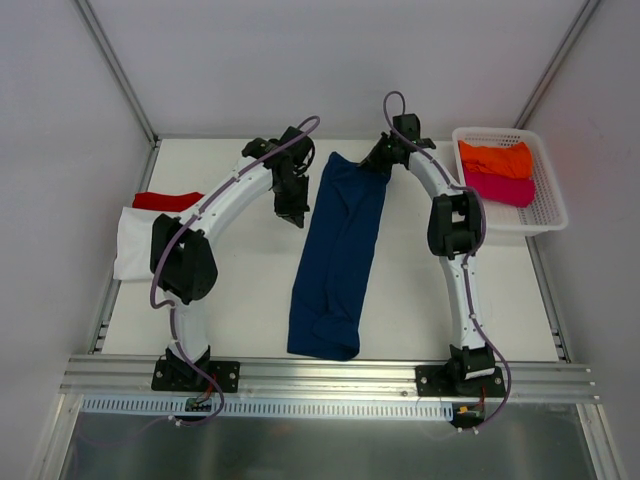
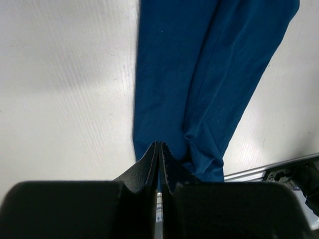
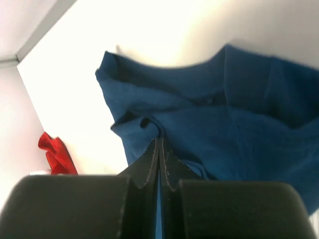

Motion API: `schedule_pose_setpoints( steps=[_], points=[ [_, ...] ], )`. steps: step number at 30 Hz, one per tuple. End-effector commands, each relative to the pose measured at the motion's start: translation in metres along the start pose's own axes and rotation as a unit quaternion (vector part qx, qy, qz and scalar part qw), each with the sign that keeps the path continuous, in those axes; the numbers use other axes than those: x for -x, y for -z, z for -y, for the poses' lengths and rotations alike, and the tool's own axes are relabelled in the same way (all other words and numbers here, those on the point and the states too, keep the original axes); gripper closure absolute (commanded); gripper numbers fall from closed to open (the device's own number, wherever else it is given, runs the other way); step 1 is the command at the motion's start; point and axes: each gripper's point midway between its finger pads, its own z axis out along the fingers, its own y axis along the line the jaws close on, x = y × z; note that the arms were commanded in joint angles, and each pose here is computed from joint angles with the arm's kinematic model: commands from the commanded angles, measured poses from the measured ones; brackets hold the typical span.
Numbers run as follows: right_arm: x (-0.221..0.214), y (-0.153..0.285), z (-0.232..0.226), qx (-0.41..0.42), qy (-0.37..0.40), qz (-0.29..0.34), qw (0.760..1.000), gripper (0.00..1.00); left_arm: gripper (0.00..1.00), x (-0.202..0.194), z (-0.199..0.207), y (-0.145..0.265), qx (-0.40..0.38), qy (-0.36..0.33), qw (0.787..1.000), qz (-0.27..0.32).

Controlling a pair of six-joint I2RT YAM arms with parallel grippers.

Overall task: Fold and stack the t-shirts
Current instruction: Fold the tshirt

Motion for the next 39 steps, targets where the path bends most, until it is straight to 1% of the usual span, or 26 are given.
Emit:
schedule_pose_setpoints(
  steps=[1, 3, 4, 5, 6, 7, 9, 10, 13, 16, 18, 19, 20, 21, 22, 23, 24, 25, 26, 28, 31, 32, 35, 36, 37, 39],
  points=[
    [0.018, 0.055, -0.065, 0.074, 0.049, 0.034, 0.995, 0.99, 1.0, 0.015, -0.004, 0.047, 0.009, 0.012, 0.997, 0.069],
    [0.019, 0.096, -0.091, 0.09, 0.086, 0.049, 0.991, 1.0, 1.0, 0.028, 0.0, 0.069, 0.003, 0.01, 0.994, 0.108],
    [0.019, 0.111, -0.098, 0.091, 0.099, 0.053, 0.99, 0.99, 0.95, 0.033, 0.004, 0.078, -0.005, 0.009, 0.992, 0.123],
    [0.013, 0.141, -0.11, 0.091, 0.112, 0.053, 0.988, 0.98, 0.68, 0.037, 0.008, 0.087, -0.013, 0.005, 0.991, 0.136],
    [0.005, 0.154, -0.115, 0.085, 0.129, 0.051, 0.987, 0.97, 0.6, 0.048, 0.015, 0.104, -0.027, 0.002, 0.986, 0.162],
    [-0.001, 0.167, -0.115, 0.072, 0.163, 0.052, 0.983, 0.96, 0.55, 0.053, 0.02, 0.109, -0.038, -0.003, 0.985, 0.169],
    [-0.029, 0.199, -0.111, 0.031, 0.197, 0.036, 0.979, 0.94, 0.39, 0.061, 0.031, 0.123, -0.062, -0.012, 0.981, 0.185],
    [-0.038, 0.207, -0.104, 0.008, 0.224, 0.031, 0.974, 0.93, 0.35, 0.062, 0.035, 0.122, -0.069, -0.012, 0.981, 0.183],
    [-0.082, 0.234, -0.076, -0.066, 0.248, -0.009, 0.966, 0.93, 0.38, 0.057, 0.037, 0.113, -0.077, -0.017, 0.983, 0.169],
    [-0.133, 0.244, -0.041, -0.13, 0.256, -0.054, 0.956, 0.91, 0.39, 0.052, 0.015, 0.096, -0.029, -0.006, 0.986, 0.164],
    [-0.171, 0.242, -0.008, -0.174, 0.263, -0.068, 0.946, 0.85, 0.41, 0.047, -0.009, 0.078, 0.029, 0.019, 0.987, 0.16],
    [-0.177, 0.234, -0.007, -0.166, 0.272, -0.05, 0.947, 0.79, 0.43, 0.044, -0.014, 0.078, 0.039, 0.051, 0.984, 0.169],
    [-0.185, 0.231, 0.004, -0.181, 0.265, -0.035, 0.946, 0.75, 0.44, 0.033, -0.032, 0.06, 0.074, 0.069, 0.982, 0.156],
    [-0.206, 0.225, 0.006, -0.175, 0.275, -0.037, 0.945, 0.7, 0.46, 0.028, -0.038, 0.055, 0.082, 0.081, 0.98, 0.16],
    [-0.224, 0.215, 0.022, -0.163, 0.276, -0.029, 0.947, 0.63, 0.47, 0.03, -0.034, 0.06, 0.067, 0.1, 0.973, 0.194],
    [-0.244, 0.21, 0.025, -0.161, 0.28, -0.021, 0.946, 0.6, 0.47, 0.008, -0.051, 0.035, 0.096, 0.106, 0.974, 0.177],
    [-0.255, 0.205, 0.031, -0.157, 0.286, -0.012, 0.945, 0.58, 0.47, 0.005, -0.06, 0.032, 0.117, 0.111, 0.966, 0.202],
    [-0.272, 0.196, 0.048, -0.159, 0.291, -0.01, 0.943, 0.56, 0.46, 0.007, -0.049, 0.04, 0.089, 0.112, 0.958, 0.25],
    [-0.273, 0.193, 0.057, -0.177, 0.3, 0.011, 0.937, 0.56, 0.46, -0.015, -0.064, 0.017, 0.111, 0.109, 0.959, 0.236],
    [-0.304, 0.193, 0.069, -0.21, 0.328, -0.013, 0.921, 0.58, 0.48, -0.026, -0.064, 0.02, 0.091, 0.12, 0.958, 0.243],
    [-0.326, 0.213, 0.062, -0.249, 0.392, -0.009, 0.885, 0.59, 0.48, -0.042, -0.05, 0.035, 0.048, 0.09, 0.966, 0.239],
    [-0.329, 0.22, 0.038, -0.24, 0.425, 0.034, 0.872, 0.59, 0.48, -0.048, -0.046, 0.038, 0.05, 0.075, 0.965, 0.248],
    [-0.337, 0.235, 0.004, -0.215, 0.448, 0.078, 0.864, 0.57, 0.47, -0.054, -0.054, 0.056, 0.056, 0.068, 0.953, 0.289],
    [-0.34, 0.239, -0.003, -0.208, 0.447, 0.082, 0.866, 0.57, 0.46, -0.058, -0.052, 0.065, 0.034, 0.072, 0.951, 0.299],
    [-0.348, 0.247, -0.008, -0.204, 0.455, 0.083, 0.863, 0.57, 0.46, -0.071, -0.05, 0.057, 0.013, 0.068, 0.957, 0.281],
    [-0.356, 0.256, -0.024, -0.185, 0.46, 0.092, 0.864, 0.57, 0.46, -0.074, -0.039, 0.072, -0.045, 0.069, 0.949, 0.306]
  ],
)
